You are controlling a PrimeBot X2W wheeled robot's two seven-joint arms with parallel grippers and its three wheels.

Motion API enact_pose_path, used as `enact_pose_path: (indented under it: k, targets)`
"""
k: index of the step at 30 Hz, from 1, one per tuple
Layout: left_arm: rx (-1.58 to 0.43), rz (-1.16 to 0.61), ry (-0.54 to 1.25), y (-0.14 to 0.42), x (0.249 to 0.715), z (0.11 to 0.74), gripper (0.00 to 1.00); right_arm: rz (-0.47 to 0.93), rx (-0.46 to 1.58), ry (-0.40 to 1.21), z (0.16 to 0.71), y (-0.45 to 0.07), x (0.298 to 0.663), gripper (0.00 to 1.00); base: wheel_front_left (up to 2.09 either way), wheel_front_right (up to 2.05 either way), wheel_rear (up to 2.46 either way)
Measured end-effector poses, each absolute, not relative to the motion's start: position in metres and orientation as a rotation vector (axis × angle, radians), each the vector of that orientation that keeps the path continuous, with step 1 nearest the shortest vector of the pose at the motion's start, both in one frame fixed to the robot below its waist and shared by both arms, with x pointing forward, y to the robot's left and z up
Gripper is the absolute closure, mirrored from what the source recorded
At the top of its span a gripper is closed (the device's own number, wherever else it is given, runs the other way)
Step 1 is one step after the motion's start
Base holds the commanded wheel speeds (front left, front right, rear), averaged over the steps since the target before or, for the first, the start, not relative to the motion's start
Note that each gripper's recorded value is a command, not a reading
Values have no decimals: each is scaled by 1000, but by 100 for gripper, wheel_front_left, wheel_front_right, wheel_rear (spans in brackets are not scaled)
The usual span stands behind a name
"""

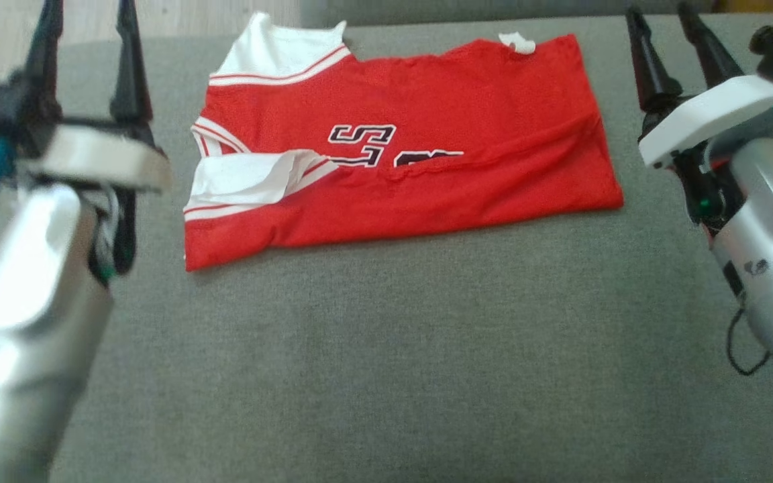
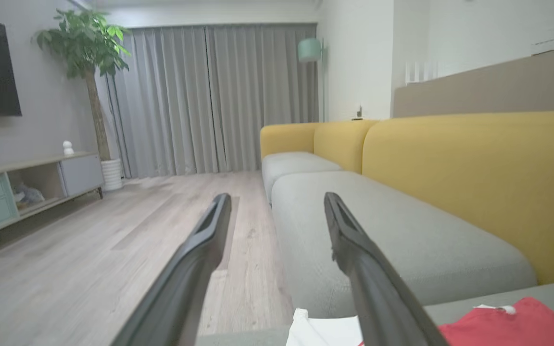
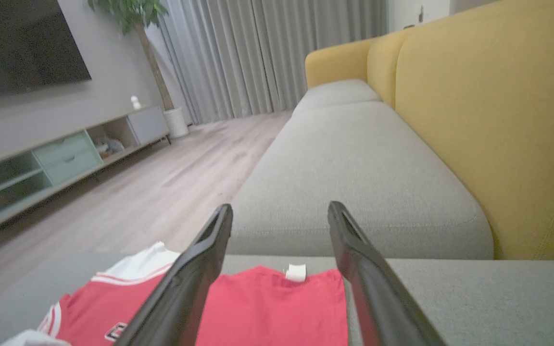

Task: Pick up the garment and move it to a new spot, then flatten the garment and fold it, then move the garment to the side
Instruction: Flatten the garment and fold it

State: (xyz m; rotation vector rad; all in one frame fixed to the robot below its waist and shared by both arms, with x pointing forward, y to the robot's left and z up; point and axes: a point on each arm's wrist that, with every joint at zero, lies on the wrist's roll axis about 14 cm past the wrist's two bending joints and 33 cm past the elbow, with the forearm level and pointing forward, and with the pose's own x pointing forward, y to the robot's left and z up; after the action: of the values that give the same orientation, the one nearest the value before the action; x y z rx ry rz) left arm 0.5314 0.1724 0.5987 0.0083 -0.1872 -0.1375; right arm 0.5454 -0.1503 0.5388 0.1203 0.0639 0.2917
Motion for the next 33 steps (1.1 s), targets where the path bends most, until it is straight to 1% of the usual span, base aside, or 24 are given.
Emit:
enact_pose_path:
  k: [4, 6, 10, 11, 13, 15, 19, 22, 27, 33]
  targets:
    - [2, -112, -245, 167, 494, 599, 0, 280, 148, -91, 579, -149, 533, 0, 0, 0, 0]
    - [-18, -103, -233, 164, 473, 587, 0, 256, 168, -138, 582, -150, 519, 0, 0, 0, 0]
    - [-58, -61, -190, 166, 438, 561, 0, 231, 177, -100, 540, -134, 475, 0, 0, 0, 0]
    - [-58, -61, -190, 166, 438, 561, 0, 231, 177, -100, 540, -134, 475, 0, 0, 0, 0]
    - [-69, -32, -167, 171, 425, 550, 0, 207, 204, -59, 516, -130, 454, 0, 0, 0, 0]
    - [-62, -12, -127, 174, 408, 533, 0, 161, 209, -43, 502, -140, 432, 0, 0, 0, 0]
    - [-67, -22, -48, 170, 388, 504, 0, 133, 266, -46, 499, -148, 417, 0, 0, 0, 0]
    - [-61, -19, -28, 172, 389, 497, 0, 140, 288, -25, 491, -142, 411, 0, 0, 0, 0]
    - [-87, -27, 19, 174, 405, 481, 0, 163, 289, -22, 489, -135, 416, 0, 0, 0, 0]
    - [-76, -57, 207, 172, 426, 433, 0, 167, 291, -16, 485, -133, 429, 0, 0, 0, 0]
